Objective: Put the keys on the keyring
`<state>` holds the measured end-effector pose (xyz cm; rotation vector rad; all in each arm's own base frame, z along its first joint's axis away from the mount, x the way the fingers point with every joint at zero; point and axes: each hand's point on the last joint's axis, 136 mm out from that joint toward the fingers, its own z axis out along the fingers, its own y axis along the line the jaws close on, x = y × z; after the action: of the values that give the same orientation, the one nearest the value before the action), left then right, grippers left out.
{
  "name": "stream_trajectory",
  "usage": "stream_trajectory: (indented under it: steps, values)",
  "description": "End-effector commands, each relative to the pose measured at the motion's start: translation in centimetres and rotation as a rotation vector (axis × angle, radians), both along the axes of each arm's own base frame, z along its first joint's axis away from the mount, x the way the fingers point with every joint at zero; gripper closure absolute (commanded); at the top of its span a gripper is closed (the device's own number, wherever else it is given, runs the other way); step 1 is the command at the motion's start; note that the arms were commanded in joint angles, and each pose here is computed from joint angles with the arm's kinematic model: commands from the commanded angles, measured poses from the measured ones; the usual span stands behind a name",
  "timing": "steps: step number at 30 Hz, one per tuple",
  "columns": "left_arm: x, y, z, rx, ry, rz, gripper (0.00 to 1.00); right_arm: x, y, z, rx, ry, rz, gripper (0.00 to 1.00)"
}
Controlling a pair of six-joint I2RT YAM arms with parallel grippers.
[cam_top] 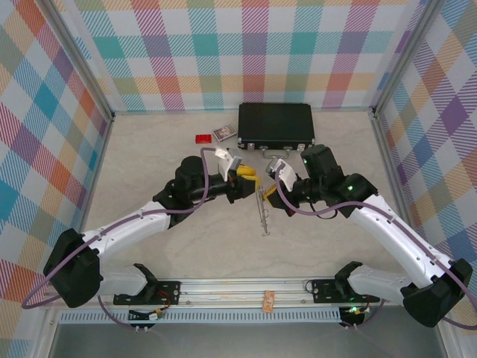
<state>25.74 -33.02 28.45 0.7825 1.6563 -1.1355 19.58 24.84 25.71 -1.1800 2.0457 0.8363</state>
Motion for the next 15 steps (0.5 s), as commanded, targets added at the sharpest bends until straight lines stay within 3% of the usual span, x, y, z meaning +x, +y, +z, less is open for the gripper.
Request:
stream_trajectory:
  steps: [1,12,15]
  values:
    - [-1.3,0.8,1.6,-0.025,-0.042,-0.038,0.58,-0.2,0.2,1.1,0.022,-0.03,0.025,1.0]
    - [1.5,-0.9,0.8,0.027,0.038,-0.004,0.56,-0.6,0.2,1.0,0.037,-0.031,0.037,1.0]
    - [1.8,-2.1,0.6,0.038,0.061,-0.05,0.55,-0.5,0.1,0.8,0.027,-0.031,0.033,1.0]
